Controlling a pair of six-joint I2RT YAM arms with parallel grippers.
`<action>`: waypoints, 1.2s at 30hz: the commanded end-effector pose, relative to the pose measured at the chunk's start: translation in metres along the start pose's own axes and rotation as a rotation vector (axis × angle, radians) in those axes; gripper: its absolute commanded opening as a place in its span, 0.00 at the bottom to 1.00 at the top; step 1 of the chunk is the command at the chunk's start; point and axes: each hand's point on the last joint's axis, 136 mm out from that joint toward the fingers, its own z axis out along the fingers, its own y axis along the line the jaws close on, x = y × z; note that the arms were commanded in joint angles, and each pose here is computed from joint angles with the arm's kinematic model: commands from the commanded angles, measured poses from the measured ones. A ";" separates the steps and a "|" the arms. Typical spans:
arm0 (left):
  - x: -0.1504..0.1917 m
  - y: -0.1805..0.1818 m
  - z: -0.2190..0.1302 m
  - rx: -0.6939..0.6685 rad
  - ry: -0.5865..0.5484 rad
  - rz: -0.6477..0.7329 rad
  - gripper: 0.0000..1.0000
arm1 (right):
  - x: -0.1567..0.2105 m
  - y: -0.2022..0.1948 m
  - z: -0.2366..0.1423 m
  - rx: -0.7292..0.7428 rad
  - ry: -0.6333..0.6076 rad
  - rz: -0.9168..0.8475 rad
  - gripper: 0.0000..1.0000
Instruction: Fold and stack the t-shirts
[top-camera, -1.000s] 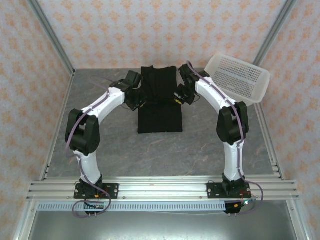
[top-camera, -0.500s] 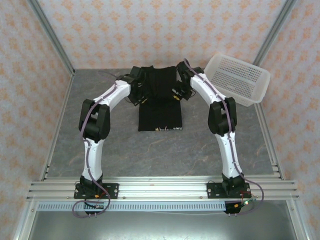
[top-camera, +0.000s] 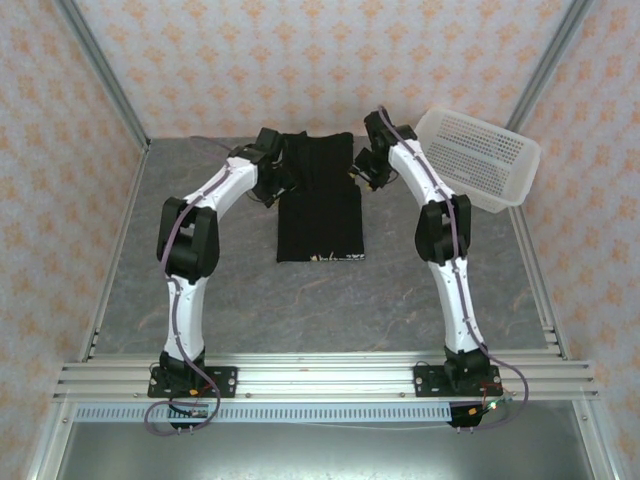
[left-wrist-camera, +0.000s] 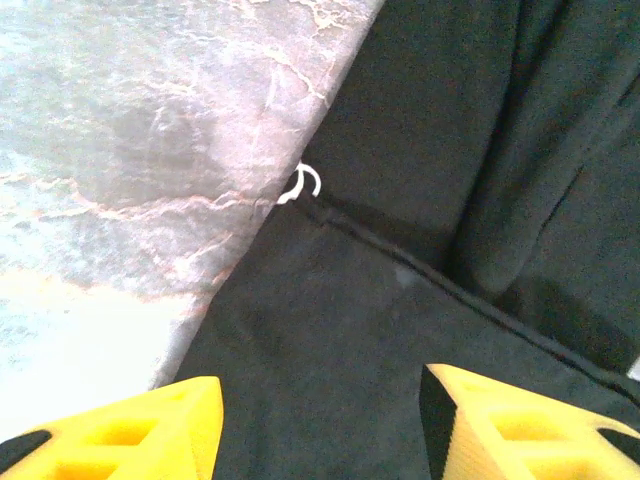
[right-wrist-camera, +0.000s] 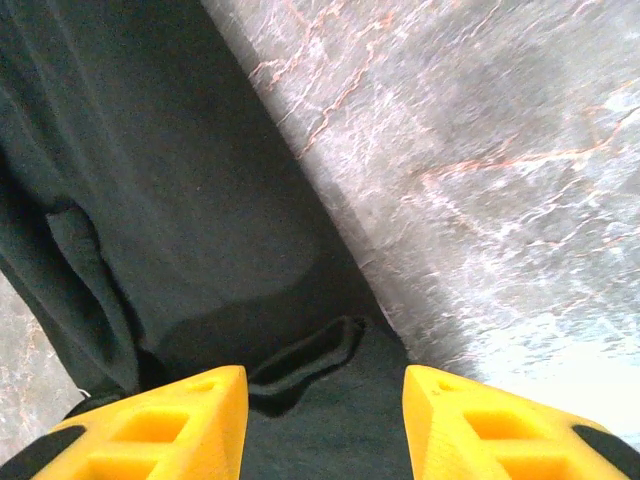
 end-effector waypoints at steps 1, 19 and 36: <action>-0.002 0.002 -0.045 0.055 -0.068 -0.026 0.53 | 0.007 -0.006 -0.037 0.021 -0.026 -0.047 0.45; 0.143 0.113 -0.020 -0.007 0.235 -0.219 0.49 | 0.184 -0.093 -0.026 -0.068 0.203 0.039 0.51; 0.142 0.103 0.000 0.006 0.221 -0.222 0.38 | 0.185 -0.105 0.009 -0.006 0.238 0.071 0.43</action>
